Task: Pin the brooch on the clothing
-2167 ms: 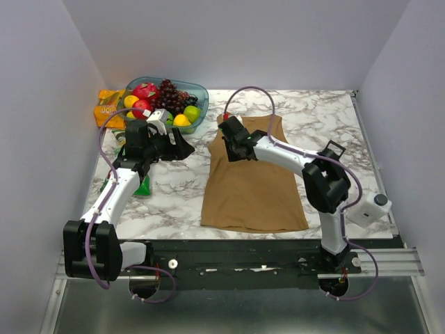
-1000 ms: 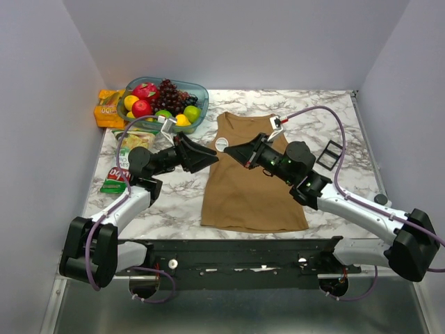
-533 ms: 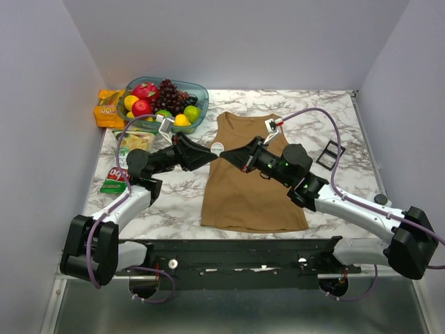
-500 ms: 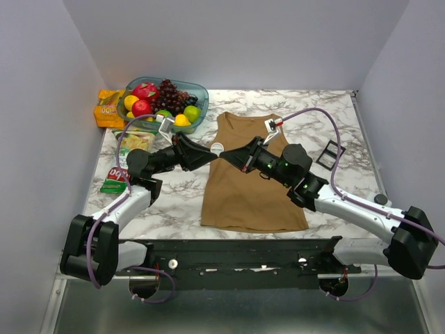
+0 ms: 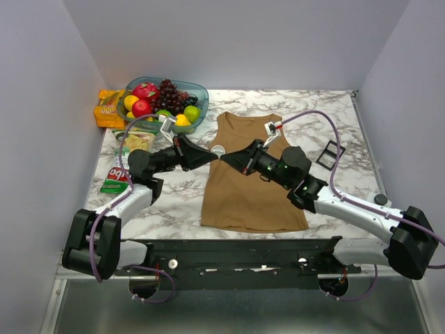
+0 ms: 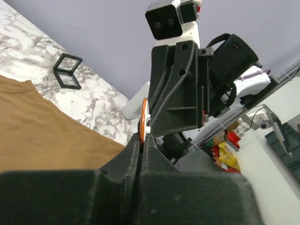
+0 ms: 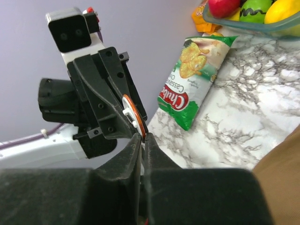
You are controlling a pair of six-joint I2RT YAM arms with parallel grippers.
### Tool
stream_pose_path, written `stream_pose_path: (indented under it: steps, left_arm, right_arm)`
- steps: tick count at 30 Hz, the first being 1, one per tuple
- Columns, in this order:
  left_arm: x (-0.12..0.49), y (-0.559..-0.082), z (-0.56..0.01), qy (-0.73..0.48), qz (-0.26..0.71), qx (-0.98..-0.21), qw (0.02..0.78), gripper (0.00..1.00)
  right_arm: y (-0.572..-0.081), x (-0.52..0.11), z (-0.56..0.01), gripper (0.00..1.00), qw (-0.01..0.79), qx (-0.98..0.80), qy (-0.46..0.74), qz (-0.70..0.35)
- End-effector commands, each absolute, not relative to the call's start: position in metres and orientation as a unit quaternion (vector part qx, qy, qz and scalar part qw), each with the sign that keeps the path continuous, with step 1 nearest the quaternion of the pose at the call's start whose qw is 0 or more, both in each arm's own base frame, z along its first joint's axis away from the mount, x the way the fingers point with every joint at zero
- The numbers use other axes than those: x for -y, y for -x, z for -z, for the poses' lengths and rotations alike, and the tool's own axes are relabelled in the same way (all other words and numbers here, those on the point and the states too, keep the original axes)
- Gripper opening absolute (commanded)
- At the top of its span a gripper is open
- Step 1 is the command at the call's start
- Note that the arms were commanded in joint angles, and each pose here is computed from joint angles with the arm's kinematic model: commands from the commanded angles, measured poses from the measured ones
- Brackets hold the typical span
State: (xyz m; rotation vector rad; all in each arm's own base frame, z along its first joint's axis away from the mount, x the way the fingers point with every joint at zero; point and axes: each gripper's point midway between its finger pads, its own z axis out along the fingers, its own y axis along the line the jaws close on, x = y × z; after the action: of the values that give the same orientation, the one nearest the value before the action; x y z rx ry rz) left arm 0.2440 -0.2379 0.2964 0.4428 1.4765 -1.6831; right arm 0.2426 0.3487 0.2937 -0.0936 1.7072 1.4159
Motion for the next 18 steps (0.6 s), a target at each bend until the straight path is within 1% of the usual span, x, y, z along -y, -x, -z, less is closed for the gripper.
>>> stream_pose_path:
  steps: [1,2,4,5,6,7,9,13,18]
  left_arm:
    - [0.243,-0.236,-0.293,-0.205,0.665,-0.59,0.41,0.0]
    - [0.244,-0.235,-0.29,-0.209,0.663,-0.595,0.404,0.0]
    - [0.254,-0.229,-0.289,-0.24,0.652,-0.596,0.403,0.0]
    - [0.258,-0.227,-0.276,-0.231,0.648,-0.622,0.374,0.0]
    - [0.261,-0.226,-0.27,-0.239,0.639,-0.631,0.368,0.0]
    - [0.264,-0.224,-0.261,-0.256,0.621,-0.649,0.356,0.0]
    - [0.273,-0.215,-0.254,-0.279,0.609,-0.658,0.344,0.0]
    - [0.279,-0.203,-0.257,-0.301,0.614,-0.65,0.331,0.0]
    - [0.287,-0.188,-0.256,-0.322,0.628,-0.64,0.304,0.0]
  right_arm:
    - [-0.233,-0.343,-0.293,0.33,0.452,-0.694,0.065,-0.556]
    - [-0.233,-0.34,-0.296,0.47,0.457,-0.694,0.069,-0.552]
    - [-0.228,-0.331,-0.299,0.59,0.467,-0.698,0.082,-0.538]
    - [-0.226,-0.327,-0.301,0.65,0.47,-0.698,0.084,-0.534]
    - [-0.223,-0.322,-0.293,0.66,0.466,-0.707,0.085,-0.526]
    - [-0.219,-0.314,-0.302,0.68,0.476,-0.698,0.088,-0.527]
    - [-0.212,-0.306,-0.298,0.7,0.476,-0.702,0.092,-0.522]
    - [-0.195,-0.295,-0.279,0.71,0.46,-0.716,0.116,-0.512]
    - [-0.181,-0.29,-0.268,0.7,0.448,-0.716,0.14,-0.517]
